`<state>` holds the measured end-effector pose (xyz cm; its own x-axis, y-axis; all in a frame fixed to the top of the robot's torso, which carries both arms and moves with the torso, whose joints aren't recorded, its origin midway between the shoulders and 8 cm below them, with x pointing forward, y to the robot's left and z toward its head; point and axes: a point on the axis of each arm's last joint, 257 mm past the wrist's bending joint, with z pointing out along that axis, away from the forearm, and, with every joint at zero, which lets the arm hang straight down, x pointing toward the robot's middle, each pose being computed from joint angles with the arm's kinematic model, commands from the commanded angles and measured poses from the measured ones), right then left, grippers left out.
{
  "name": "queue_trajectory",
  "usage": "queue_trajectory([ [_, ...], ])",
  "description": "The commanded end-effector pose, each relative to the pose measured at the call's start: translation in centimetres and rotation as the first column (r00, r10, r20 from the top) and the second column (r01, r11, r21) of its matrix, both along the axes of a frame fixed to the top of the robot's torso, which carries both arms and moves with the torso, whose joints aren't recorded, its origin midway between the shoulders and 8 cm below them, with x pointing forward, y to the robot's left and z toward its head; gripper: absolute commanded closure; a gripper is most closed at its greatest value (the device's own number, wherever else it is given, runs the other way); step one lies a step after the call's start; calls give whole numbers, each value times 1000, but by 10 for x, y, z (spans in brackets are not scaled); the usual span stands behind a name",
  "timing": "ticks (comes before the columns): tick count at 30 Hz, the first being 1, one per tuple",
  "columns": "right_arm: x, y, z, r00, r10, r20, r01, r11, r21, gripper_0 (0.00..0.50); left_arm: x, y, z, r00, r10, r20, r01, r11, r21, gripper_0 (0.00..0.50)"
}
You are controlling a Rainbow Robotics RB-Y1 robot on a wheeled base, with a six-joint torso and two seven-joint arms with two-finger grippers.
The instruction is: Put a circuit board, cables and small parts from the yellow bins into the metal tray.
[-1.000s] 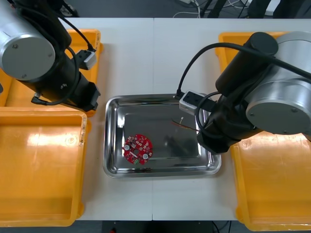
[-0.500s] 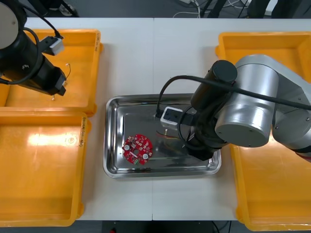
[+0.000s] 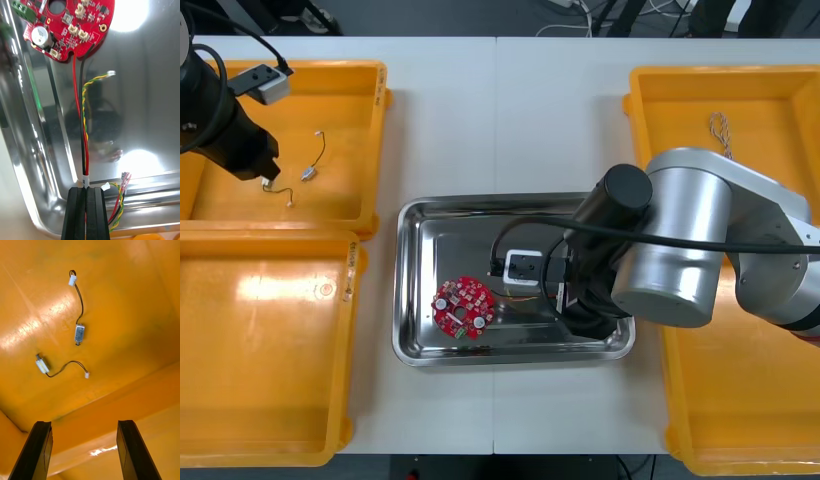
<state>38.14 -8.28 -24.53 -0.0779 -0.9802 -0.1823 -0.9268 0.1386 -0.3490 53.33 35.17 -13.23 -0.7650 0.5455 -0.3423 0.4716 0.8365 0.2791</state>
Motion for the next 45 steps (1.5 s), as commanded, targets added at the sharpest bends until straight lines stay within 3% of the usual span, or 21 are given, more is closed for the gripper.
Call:
queue_trajectory([
  [1, 4, -17, -10, 999, 13, 31, -12, 999, -53, 500, 23, 31, 40, 994, 35, 105, -37, 999, 17, 0],
  [18, -4, -32, -44, 1000, -7, -23, 4, 994, -107, 500, 57, 65, 21, 983, 3, 183, -4, 1000, 1, 0],
  [35, -1, -20, -55, 999, -11, -37, 9, 998, -69, 500, 75, 48, -19, 983, -10, 186, 18, 999, -36, 0],
  [41, -5, -17, -57, 999, -7, -45, 4, 998, -68, 500, 79, 42, -31, 982, -31, 185, 33, 999, -7, 0],
  [45, -7, -14, -58, 999, -4, -50, 1, 998, -66, 500, 80, 41, -36, 983, -28, 180, 31, 999, -13, 0],
])
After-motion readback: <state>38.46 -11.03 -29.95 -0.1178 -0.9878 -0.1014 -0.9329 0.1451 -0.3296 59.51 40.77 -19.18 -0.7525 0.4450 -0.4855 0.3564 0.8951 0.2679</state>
